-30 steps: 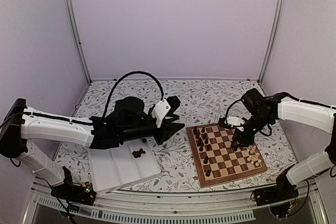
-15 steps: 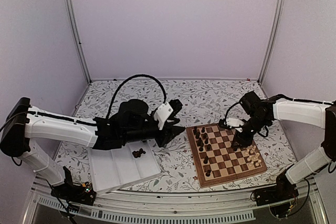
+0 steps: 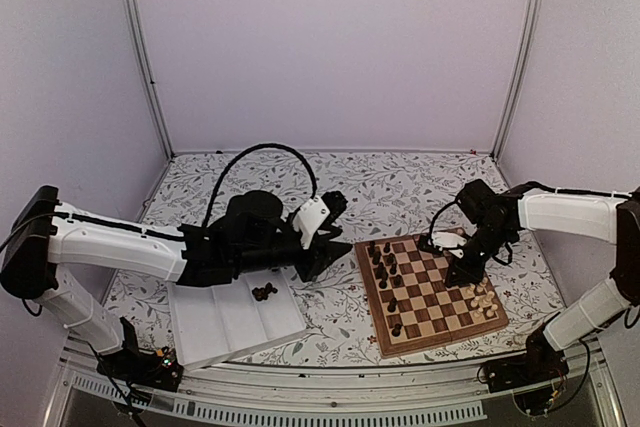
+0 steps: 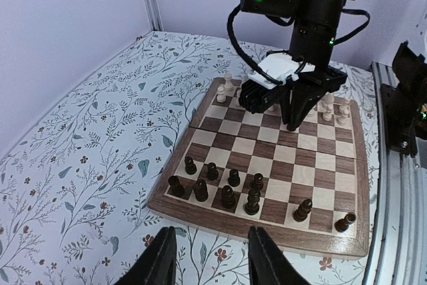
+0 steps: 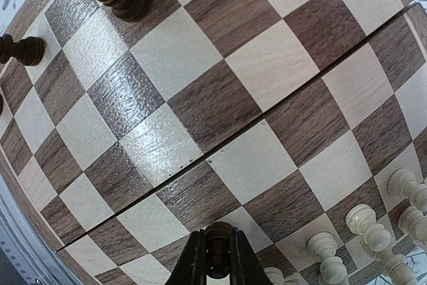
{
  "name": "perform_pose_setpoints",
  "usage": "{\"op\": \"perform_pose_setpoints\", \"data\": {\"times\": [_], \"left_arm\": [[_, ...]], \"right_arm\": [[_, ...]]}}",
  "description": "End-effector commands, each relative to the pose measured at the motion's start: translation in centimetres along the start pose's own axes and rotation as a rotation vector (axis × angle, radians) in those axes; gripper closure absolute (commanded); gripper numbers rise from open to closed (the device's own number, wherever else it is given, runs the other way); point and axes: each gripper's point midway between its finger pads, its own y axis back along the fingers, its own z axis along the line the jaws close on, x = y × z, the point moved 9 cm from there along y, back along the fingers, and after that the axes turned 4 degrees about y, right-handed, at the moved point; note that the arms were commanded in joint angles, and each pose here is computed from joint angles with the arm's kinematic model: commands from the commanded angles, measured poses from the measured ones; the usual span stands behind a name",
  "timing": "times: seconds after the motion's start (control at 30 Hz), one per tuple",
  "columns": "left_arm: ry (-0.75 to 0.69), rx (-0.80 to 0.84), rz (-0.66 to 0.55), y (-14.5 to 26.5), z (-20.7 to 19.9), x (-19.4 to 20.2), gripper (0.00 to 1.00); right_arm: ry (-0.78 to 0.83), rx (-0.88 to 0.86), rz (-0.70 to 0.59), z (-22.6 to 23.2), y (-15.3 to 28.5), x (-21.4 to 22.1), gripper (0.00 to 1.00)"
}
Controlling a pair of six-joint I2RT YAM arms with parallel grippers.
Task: Set up the chess pieces on the board
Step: Move the chess piece to the chessboard.
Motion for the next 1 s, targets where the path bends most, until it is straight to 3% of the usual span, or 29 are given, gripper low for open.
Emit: {"op": "perform_pose_setpoints", "data": {"times": [0.0,0.37,0.97], "left_arm": [[0.004,-0.008,0.003,0.1,0.3,0.7,0.61],[0.005,-0.049,-0.014,0.9,0.8,0.8,0.61],[0.076,-0.167,-0.016,2.9,2.9,1.5,0.6]], "right_arm": [[-0.019,-0.05,0.016,0.2,0.0,0.1,0.9],[0.129,-0.127,-0.122,2.3,1.8,-5.7,0.91],[0.254,-0.201,-0.084,4.6,-1.7,-9.8,0.9]]}}
